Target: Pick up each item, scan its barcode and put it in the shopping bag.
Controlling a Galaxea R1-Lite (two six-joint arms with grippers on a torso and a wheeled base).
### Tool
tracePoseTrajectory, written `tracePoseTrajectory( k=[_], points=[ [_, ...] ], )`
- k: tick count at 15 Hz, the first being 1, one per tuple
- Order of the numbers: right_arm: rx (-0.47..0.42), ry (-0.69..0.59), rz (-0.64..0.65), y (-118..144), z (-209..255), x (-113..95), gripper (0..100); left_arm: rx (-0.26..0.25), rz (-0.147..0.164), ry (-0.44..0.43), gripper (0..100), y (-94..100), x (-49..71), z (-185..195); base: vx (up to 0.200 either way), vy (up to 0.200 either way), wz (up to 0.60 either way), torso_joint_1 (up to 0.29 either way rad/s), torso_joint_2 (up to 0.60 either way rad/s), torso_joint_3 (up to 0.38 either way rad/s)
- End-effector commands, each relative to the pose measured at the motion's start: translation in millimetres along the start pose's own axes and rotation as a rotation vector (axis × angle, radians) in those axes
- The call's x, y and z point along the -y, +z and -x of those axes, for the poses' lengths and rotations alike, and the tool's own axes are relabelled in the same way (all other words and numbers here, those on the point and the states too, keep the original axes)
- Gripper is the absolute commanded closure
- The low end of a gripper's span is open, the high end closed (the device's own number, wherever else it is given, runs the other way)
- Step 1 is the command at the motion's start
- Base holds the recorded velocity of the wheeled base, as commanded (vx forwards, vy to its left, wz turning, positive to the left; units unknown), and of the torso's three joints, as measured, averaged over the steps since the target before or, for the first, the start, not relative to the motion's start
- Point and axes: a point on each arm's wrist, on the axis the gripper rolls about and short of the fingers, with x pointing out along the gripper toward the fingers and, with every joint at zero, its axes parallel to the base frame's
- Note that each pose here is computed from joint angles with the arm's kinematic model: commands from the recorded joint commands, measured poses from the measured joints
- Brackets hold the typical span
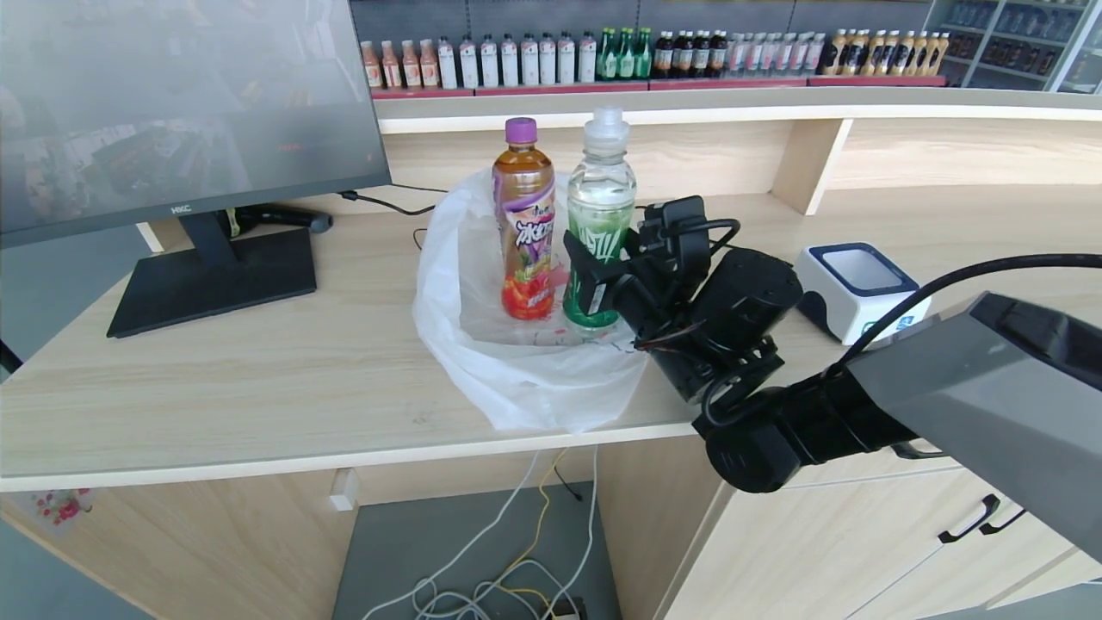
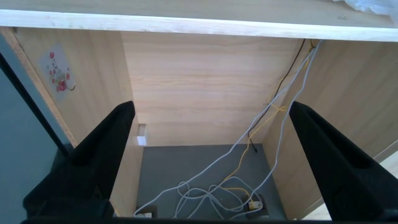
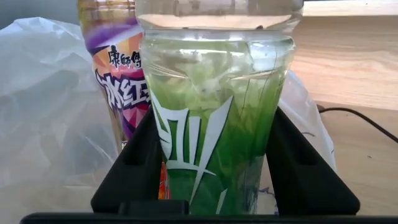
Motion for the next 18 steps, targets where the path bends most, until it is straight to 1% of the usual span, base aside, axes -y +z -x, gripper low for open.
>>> tracePoseTrajectory(
  k=[1, 7, 8, 10, 13, 14, 16, 18],
  points=[
    [-0.023, 0.004, 0.002, -6, 5, -1, 100, 0.000, 0.000, 0.002, 0, 0.0, 0.0, 0, 0.000, 0.000, 0.00, 0.000, 0.00, 0.000],
    [-0.071, 0.013, 0.004, -9, 17, -1, 100, 0.000, 0.000, 0.000, 0, 0.0, 0.0, 0, 0.000, 0.000, 0.00, 0.000, 0.00, 0.000],
    [-0.068, 0.013, 0.002, -8, 18, 0, 0, 0.000, 0.000, 0.002, 0, 0.0, 0.0, 0, 0.000, 0.000, 0.00, 0.000, 0.00, 0.000],
    [-0.056, 0.008, 0.001, -4, 17, 1, 0, 0.000, -0.001, 0.000, 0, 0.0, 0.0, 0, 0.000, 0.000, 0.00, 0.000, 0.00, 0.000],
    [-0.014, 0.003, -0.006, 2, 18, 1, 0, 0.000, 0.000, 0.002, 0, 0.0, 0.0, 0, 0.000, 0.000, 0.00, 0.000, 0.00, 0.000],
    [0.003, 0.001, -0.007, 8, 18, 2, 0, 0.000, -0.001, 0.000, 0, 0.0, 0.0, 0, 0.000, 0.000, 0.00, 0.000, 0.00, 0.000],
    [0.022, -0.003, -0.010, 25, 24, 5, 0, 0.000, -0.001, 0.000, 0, 0.0, 0.0, 0, 0.000, 0.000, 0.00, 0.000, 0.00, 0.000],
    [0.040, -0.004, -0.016, 53, 44, 11, 0, 0.000, 0.000, 0.000, 0, 0.0, 0.0, 0, 0.000, 0.000, 0.00, 0.000, 0.00, 0.000]
  ],
)
